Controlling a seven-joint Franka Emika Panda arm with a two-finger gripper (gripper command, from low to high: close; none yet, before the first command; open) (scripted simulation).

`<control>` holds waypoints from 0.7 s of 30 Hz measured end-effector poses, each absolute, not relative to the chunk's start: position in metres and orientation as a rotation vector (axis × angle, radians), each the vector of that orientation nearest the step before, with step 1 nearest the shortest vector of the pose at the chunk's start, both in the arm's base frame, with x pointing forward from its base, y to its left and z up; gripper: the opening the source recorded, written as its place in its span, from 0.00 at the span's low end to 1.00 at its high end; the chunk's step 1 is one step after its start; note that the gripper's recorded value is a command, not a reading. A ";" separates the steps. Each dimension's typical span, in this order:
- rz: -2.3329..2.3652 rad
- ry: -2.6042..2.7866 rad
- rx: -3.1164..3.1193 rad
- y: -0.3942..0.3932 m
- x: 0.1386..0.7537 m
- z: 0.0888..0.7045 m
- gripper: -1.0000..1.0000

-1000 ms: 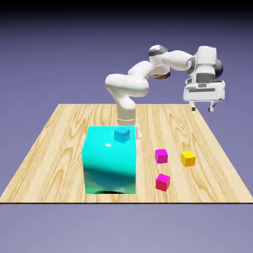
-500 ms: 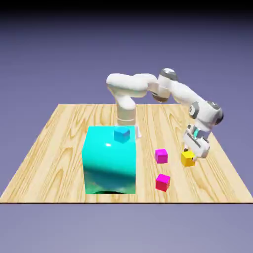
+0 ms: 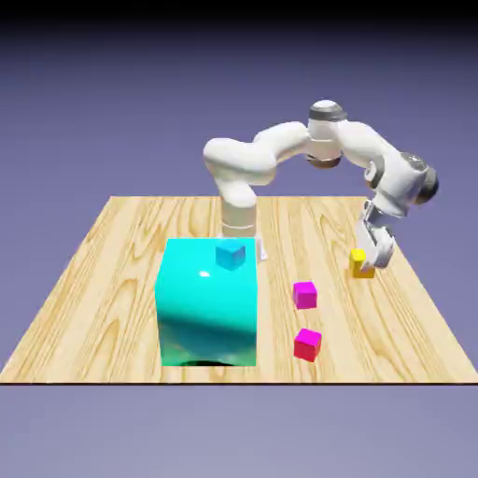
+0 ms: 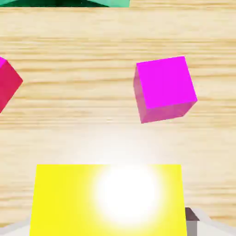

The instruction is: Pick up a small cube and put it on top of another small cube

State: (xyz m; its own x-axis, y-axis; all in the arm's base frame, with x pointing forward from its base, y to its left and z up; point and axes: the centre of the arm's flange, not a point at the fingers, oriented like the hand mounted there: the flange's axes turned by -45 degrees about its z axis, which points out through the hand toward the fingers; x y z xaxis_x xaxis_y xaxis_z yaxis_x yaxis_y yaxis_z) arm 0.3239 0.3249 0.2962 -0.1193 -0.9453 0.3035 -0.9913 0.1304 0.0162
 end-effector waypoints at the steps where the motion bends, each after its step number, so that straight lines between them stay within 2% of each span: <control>1: 0.270 -2.204 1.860 0.316 0.333 0.308 0.00; 8: 0.217 -2.442 1.506 0.228 0.394 0.386 0.00; 15: 0.167 -2.631 1.092 0.093 0.436 0.447 0.00; 19: 0.141 -2.699 0.858 0.009 0.444 0.469 0.00; 21: 0.139 -2.699 0.859 0.007 0.442 0.453 0.00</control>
